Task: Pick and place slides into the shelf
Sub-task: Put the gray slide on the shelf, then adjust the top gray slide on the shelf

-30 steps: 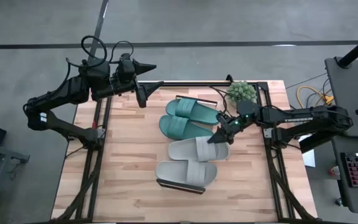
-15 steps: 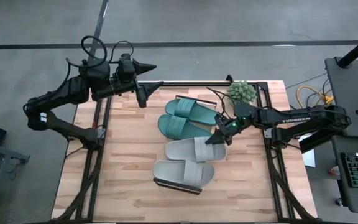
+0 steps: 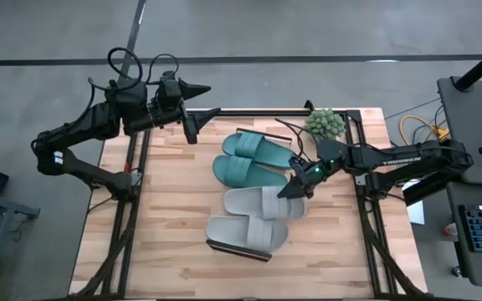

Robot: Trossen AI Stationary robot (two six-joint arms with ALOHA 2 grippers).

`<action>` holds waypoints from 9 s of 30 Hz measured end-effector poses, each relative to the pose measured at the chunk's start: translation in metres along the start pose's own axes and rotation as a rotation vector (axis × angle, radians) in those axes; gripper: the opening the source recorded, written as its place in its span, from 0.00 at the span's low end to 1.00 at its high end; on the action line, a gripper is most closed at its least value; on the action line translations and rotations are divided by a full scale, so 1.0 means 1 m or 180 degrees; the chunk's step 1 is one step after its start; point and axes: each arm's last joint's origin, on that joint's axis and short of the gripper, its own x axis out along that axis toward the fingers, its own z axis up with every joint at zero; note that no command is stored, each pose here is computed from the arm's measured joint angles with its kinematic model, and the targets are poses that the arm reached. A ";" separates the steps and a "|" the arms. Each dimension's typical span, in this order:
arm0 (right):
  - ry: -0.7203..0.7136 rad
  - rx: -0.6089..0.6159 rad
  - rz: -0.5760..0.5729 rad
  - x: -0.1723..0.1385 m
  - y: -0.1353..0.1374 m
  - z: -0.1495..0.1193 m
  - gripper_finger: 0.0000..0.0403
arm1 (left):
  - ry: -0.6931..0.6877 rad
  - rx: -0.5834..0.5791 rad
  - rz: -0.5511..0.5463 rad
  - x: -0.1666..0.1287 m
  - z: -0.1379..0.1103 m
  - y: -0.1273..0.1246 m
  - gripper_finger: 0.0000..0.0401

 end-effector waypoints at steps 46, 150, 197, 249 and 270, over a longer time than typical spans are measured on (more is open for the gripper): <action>-0.0011 -0.0471 -0.1351 -0.045 0.057 -0.028 0.50 | 0.0004 0.0000 -0.0002 0.000 0.000 0.000 0.78; -0.1091 -0.0743 -0.1565 -0.013 0.062 -0.061 0.39 | 0.0012 0.0002 -0.0004 0.000 -0.001 0.000 0.78; -0.1077 -0.0611 -0.1708 0.029 0.046 -0.051 0.42 | 0.0022 0.0006 -0.0002 0.000 -0.001 0.000 0.78; -0.1787 -0.0470 -0.1056 0.044 0.072 -0.056 0.02 | 0.0017 0.0003 -0.0001 0.001 -0.002 0.000 0.78; -0.1932 -0.0369 -0.1282 0.085 0.046 -0.063 0.02 | 0.0005 -0.0008 -0.0006 0.001 -0.001 0.000 0.78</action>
